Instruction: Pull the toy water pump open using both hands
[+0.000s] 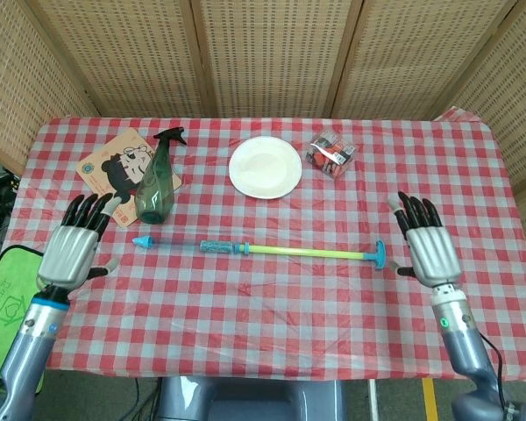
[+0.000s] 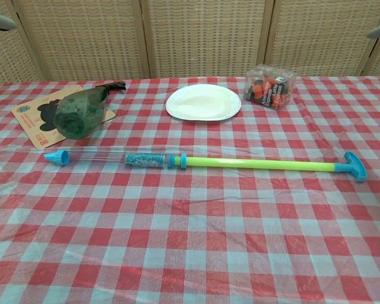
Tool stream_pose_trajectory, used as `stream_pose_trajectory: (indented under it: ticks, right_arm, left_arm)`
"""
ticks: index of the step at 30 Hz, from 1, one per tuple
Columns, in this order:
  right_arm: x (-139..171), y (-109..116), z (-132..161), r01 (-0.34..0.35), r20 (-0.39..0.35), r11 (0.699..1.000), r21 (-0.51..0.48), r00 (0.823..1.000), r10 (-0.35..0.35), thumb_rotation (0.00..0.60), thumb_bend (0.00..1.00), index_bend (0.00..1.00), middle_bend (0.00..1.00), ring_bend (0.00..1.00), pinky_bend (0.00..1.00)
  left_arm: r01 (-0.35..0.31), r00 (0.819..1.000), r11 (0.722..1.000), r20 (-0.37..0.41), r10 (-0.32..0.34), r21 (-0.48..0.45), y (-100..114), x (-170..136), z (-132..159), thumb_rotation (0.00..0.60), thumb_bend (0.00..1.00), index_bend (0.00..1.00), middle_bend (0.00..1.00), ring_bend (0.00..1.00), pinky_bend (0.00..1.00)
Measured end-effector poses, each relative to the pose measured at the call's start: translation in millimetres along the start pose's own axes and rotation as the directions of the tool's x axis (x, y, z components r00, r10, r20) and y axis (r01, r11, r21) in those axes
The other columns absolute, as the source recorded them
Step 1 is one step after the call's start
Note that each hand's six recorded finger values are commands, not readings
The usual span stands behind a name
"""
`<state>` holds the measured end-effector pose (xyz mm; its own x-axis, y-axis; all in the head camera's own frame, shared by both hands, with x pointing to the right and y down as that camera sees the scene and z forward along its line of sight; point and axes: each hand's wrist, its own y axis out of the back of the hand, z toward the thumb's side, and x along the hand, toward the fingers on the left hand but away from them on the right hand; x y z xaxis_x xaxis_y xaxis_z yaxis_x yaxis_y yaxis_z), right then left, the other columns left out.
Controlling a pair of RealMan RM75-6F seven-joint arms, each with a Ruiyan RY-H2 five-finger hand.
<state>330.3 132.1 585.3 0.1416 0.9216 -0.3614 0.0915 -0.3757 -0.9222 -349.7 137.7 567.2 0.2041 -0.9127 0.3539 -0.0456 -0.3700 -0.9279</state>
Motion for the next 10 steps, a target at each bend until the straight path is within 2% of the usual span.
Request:
stream_pose_trajectory:
  ticks: [5, 10]
  right_arm:
    - [45.3, -6.2, -18.2, 0.039, 0.012, 0.999, -0.035, 0.999, -0.039, 0.600, 0.20, 0.00, 0.00, 0.00, 0.00]
    - [75.6, -15.0, -26.2, 0.042, 0.006, 0.998, -0.035, 0.999, -0.042, 0.600, 0.20, 0.00, 0.00, 0.00, 0.00]
  left_arm:
    - [-0.085, 0.995, 0.996, -0.053, 0.084, -0.026, -17.5, -58.9, -30.1, 0.600, 0.19, 0.00, 0.00, 0.00, 0.00]
    - [-0.098, 0.991, 0.994, -0.092, 0.094, -0.038, -37.8, -100.7, -48.2, 0.600, 0.19, 0.00, 0.00, 0.00, 0.00]
